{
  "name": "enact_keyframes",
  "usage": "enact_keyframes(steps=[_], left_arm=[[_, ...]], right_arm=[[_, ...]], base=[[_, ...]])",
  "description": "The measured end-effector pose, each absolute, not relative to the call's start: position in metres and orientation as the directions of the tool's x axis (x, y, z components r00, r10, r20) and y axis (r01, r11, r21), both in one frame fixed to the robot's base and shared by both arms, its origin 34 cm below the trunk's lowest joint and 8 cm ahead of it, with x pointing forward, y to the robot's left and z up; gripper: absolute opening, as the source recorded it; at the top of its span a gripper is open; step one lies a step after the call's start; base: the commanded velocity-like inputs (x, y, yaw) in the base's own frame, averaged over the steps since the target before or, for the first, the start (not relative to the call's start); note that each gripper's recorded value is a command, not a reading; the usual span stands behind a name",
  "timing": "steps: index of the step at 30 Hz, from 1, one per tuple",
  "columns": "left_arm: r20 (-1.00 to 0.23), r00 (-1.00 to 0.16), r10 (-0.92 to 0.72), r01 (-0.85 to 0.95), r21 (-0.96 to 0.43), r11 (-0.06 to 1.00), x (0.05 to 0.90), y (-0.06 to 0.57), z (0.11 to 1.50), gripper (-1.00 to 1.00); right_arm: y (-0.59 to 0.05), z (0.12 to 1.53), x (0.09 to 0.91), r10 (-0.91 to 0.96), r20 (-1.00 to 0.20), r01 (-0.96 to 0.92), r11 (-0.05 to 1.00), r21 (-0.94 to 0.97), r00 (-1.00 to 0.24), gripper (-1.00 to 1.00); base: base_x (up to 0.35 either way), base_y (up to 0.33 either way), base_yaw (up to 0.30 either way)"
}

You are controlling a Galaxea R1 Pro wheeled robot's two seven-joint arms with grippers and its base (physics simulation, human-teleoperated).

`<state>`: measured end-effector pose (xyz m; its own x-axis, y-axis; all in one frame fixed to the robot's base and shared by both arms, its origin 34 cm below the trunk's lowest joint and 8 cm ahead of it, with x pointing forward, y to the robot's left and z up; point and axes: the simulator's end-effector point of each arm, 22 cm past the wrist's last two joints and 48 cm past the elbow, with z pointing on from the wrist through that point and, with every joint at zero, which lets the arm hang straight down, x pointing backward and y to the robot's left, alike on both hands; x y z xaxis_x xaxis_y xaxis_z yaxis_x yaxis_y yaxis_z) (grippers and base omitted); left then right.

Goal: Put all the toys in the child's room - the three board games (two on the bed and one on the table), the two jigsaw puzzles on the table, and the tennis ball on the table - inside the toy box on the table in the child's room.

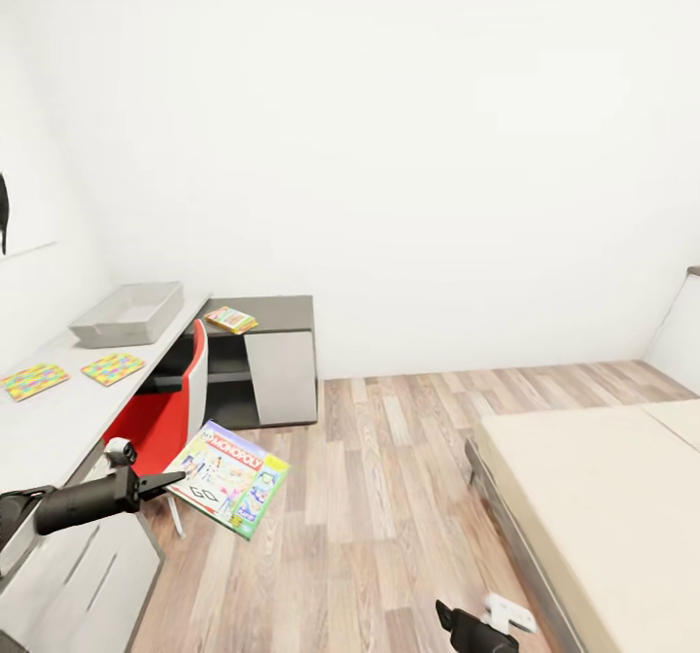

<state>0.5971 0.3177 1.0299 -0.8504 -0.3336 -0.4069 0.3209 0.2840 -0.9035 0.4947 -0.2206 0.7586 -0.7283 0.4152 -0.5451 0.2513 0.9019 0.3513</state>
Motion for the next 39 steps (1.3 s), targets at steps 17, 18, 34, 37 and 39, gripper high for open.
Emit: enact_keyframes(steps=[17, 18, 34, 37, 39], left_arm=[[-0.416, -0.846, -0.333, 0.331, -0.9, 0.283, 0.5963, 0.317, 1.035, -1.0], [-0.416, -0.846, -0.333, 0.331, -0.9, 0.284, 0.5962, 0.3171, 1.0349, -1.0], [-0.416, -0.846, -0.332, 0.33, -0.9, 0.285, 0.596, 0.3176, 1.0349, -1.0], [-0.416, -0.847, -0.332, 0.33, -0.9, 0.285, 0.5961, 0.3175, 1.0348, -1.0], [-0.416, -0.846, -0.333, 0.33, -0.9, 0.285, 0.5962, 0.3176, 1.0348, -1.0]], right_arm=[[-0.2195, 0.7671, 0.502, 0.418, -0.578, 0.244, 0.902, 0.357, -0.701, 1.0], [-0.2198, 0.7674, 0.5023, 0.418, -0.58, 0.243, 0.902, 0.357, -0.699, 1.0], [-0.2189, 0.768, 0.5029, 0.42, -0.581, 0.243, 0.901, 0.359, -0.697, 1.0], [-0.2197, 0.7679, 0.5028, 0.419, -0.582, 0.243, 0.901, 0.359, -0.697, 1.0], [-0.2203, 0.7678, 0.5028, 0.419, -0.582, 0.243, 0.902, 0.358, -0.697, 1.0]], base=[[0.232, -0.138, 0.065], [0.311, -0.025, 0.001], [0.322, -0.003, 0.12], [0.324, -0.002, 0.129], [0.324, -0.044, 0.044]])
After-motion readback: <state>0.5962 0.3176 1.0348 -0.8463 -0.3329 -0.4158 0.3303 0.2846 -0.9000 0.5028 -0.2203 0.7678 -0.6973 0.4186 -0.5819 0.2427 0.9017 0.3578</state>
